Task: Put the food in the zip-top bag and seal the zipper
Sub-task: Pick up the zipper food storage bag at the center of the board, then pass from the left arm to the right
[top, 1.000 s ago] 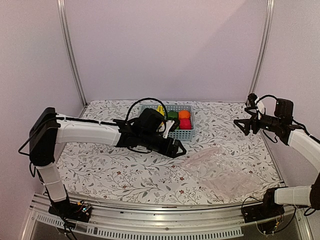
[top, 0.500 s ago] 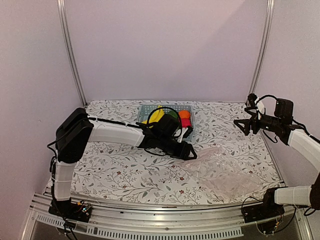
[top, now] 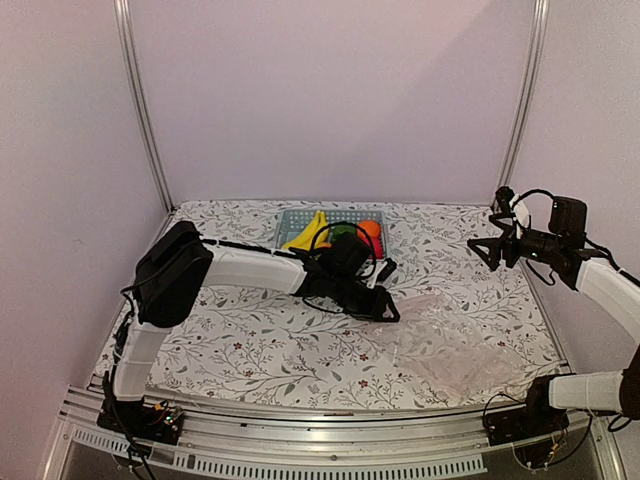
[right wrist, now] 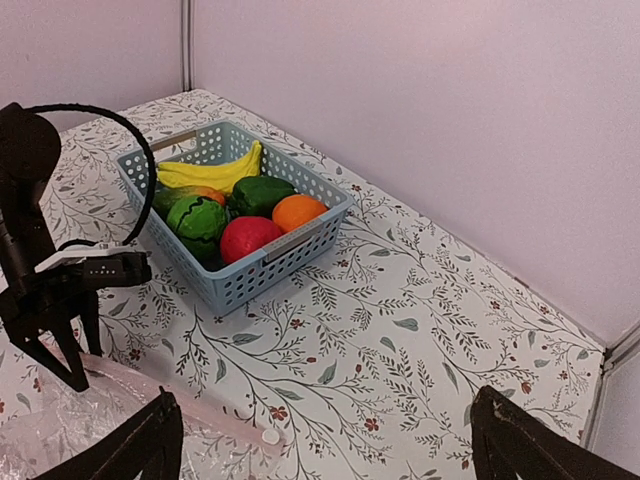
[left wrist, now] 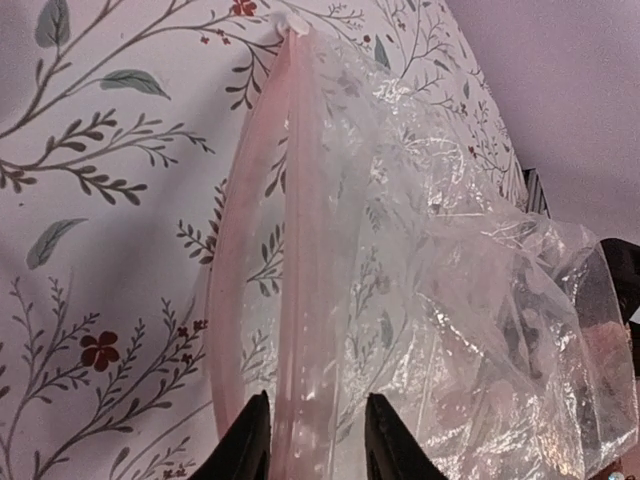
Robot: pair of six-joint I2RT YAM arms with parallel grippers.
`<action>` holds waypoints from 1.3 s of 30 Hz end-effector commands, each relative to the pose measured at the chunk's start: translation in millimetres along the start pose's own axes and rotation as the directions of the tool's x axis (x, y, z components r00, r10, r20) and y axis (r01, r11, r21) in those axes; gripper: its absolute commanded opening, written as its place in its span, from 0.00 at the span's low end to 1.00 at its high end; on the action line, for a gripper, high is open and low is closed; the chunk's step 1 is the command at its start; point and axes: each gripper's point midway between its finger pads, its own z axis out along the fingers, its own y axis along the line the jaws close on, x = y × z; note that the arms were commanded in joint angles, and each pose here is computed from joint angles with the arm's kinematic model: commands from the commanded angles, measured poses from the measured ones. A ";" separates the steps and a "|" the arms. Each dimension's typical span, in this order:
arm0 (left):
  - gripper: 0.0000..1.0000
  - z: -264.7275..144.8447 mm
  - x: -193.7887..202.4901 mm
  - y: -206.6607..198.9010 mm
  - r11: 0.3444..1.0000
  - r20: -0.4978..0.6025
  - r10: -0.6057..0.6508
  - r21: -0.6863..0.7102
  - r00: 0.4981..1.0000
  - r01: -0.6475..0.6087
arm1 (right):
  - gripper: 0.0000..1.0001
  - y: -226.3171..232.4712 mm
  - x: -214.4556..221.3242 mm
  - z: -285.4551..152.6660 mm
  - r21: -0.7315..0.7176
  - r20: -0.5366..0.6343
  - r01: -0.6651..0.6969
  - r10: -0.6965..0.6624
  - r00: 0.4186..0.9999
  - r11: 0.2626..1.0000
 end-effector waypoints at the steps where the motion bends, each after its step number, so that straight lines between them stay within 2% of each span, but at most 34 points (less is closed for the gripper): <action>1: 0.25 -0.3 -1.0 -22.6 0.996 -0.008 0.018 0.082 1.000 -0.017 | 0.99 0.0 -3.1 -0.8 -0.014 0.000 0.002 -0.002 1.000 1.000; 4: 0.11 -4.4 -2.2 -26.3 0.996 0.001 0.019 0.092 1.000 -0.019 | 0.99 0.1 -3.0 -0.7 -0.014 0.000 0.002 -0.002 1.000 1.000; 9: 0.00 -37.1 -11.0 -37.2 0.996 0.060 0.069 0.045 0.996 -0.072 | 0.99 -0.1 -4.7 -0.4 -0.018 0.004 -0.012 0.012 1.000 1.000; 14: 0.00 -108.3 -15.7 -56.4 0.967 0.099 0.247 -0.095 0.964 -0.238 | 0.99 -6.3 -22.5 -5.3 0.008 0.038 -0.040 0.040 0.998 0.999; 17: 0.00 -165.9 -18.9 -54.5 0.916 0.096 0.329 -0.275 0.940 -0.292 | 0.99 -3.6 -42.9 -12.9 -0.003 0.083 -0.056 0.056 0.995 0.998; 19: 0.00 -199.2 -20.8 -56.0 0.871 0.093 0.385 -0.366 0.918 -0.328 | 0.96 6.7 -66.1 -21.4 -0.071 0.119 -0.083 0.091 0.989 0.994; 22: 0.00 -242.9 -18.7 -72.0 0.799 0.078 0.483 -0.446 0.872 -0.403 | 0.88 24.9 -105.4 -33.5 -0.198 0.149 -0.109 0.140 0.979 0.974; 26: 0.00 -284.9 -16.5 -103.0 0.718 0.125 0.603 -0.516 0.788 -0.468 | 0.85 52.0 -149.4 -48.1 -0.335 0.171 -0.110 0.175 0.970 0.936; 29: 0.00 -281.6 -9.5 -114.4 0.644 0.113 0.676 -0.570 0.728 -0.510 | 0.82 85.8 -172.6 -61.8 -0.483 0.186 -0.097 0.210 0.960 0.870; 32: 0.00 -256.3 -5.5 -122.7 0.609 0.104 0.708 -0.591 0.699 -0.529 | 0.77 103.4 -170.2 -54.5 -0.582 0.098 -0.212 0.327 0.940 0.785; 36: 0.01 -216.8 -10.0 -126.7 0.585 0.140 0.714 -0.657 0.686 -0.475 | 0.77 124.0 -157.1 -41.4 -0.623 0.018 -0.281 0.373 0.927 0.730; 39: 0.01 -193.1 -16.3 -128.0 0.528 0.154 0.730 -0.746 0.666 -0.406 | 0.77 131.6 -149.8 -35.4 -0.633 -0.021 -0.322 0.400 0.916 0.704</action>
